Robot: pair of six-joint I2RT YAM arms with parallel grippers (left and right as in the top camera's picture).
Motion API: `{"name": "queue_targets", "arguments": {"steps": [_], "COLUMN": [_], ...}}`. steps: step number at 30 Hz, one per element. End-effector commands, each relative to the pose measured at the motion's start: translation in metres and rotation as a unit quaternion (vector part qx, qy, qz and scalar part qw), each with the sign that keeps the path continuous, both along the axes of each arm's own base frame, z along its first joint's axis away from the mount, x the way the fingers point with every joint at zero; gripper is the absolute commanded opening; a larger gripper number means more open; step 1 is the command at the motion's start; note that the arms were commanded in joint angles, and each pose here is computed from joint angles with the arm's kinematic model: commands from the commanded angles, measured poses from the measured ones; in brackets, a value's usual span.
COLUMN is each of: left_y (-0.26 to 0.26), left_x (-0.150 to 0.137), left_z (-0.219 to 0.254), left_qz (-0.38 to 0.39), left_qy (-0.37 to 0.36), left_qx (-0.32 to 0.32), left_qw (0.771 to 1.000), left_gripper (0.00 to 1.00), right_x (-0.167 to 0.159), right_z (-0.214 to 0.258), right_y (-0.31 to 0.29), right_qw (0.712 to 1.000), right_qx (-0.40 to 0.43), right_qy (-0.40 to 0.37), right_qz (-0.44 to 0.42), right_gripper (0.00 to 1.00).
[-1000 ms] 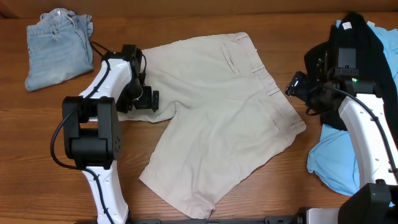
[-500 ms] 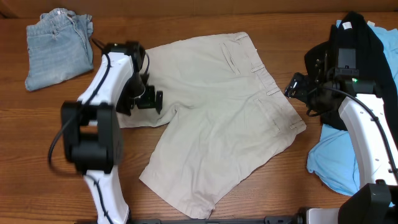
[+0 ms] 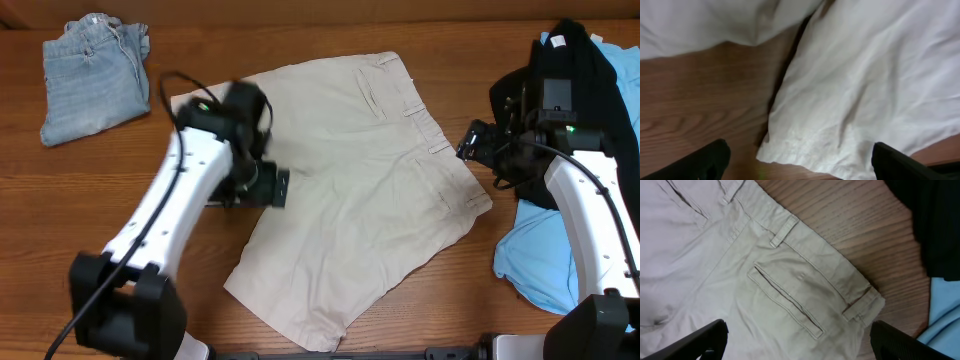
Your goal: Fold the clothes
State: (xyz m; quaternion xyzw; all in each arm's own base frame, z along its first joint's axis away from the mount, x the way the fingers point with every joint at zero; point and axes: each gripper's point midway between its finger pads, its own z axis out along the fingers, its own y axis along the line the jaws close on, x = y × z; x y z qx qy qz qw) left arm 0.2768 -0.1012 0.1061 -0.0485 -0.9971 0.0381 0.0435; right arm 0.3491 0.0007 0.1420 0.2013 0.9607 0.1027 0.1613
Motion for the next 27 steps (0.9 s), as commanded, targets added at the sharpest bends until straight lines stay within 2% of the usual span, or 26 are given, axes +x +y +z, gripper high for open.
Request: {"name": "queue_targets", "arguments": {"steps": [1,6,14,16,18,22,23,24,25,27], "left_y": [0.003,0.007,0.008,0.010,0.011,0.015,0.018,0.022,0.028,0.044], "left_x": [-0.023,-0.033,-0.039,-0.043,-0.047,-0.049,-0.048,-0.046,-0.045,-0.040], "left_z": [-0.027,-0.052,-0.094,-0.103,-0.108,-0.112,-0.112,-0.112,-0.112,-0.112], "left_qz": [0.020,0.021,0.021,0.022,0.021,0.021,0.020,0.020,0.024,0.052], "left_qy": [0.041,0.048,0.028,0.027,0.029,0.027,0.024,0.020,0.015,0.002], "left_qx": [0.009,0.015,0.006,0.006,0.007,0.015,0.024,0.037,0.053,0.096], "left_qw": [0.999,0.999,0.999,0.999,0.999,0.999,0.999,0.999,0.998,0.994], "left_gripper": [0.91,0.81,0.83,0.80,0.71,0.30,0.24,0.12,0.05,0.04], "right_x": [0.003,0.006,0.008,0.008,0.008,0.008,0.008,0.009,0.009,0.009], "right_z": [0.007,0.008,0.009,0.009,0.009,0.009,0.009,0.009,0.009,0.009], "right_y": [0.004,0.005,0.004,0.004,0.004,0.004,0.004,0.004,0.004,0.004], "right_qw": [1.000,1.000,1.000,1.000,1.000,1.000,1.000,1.000,1.000,1.000], "right_qx": [0.005,0.006,0.006,0.006,0.006,0.006,0.006,0.006,0.006,0.006], "right_qy": [-0.015,-0.021,-0.025,-0.025,-0.025,-0.027,-0.027,-0.027,-0.028,-0.028], "right_qz": [0.009,0.010,0.010,0.010,0.010,0.010,0.010,0.010,0.010,0.010], "right_gripper": [0.95,0.96,0.96,0.96,0.97,0.98,0.98,0.98,0.98,0.99]}}
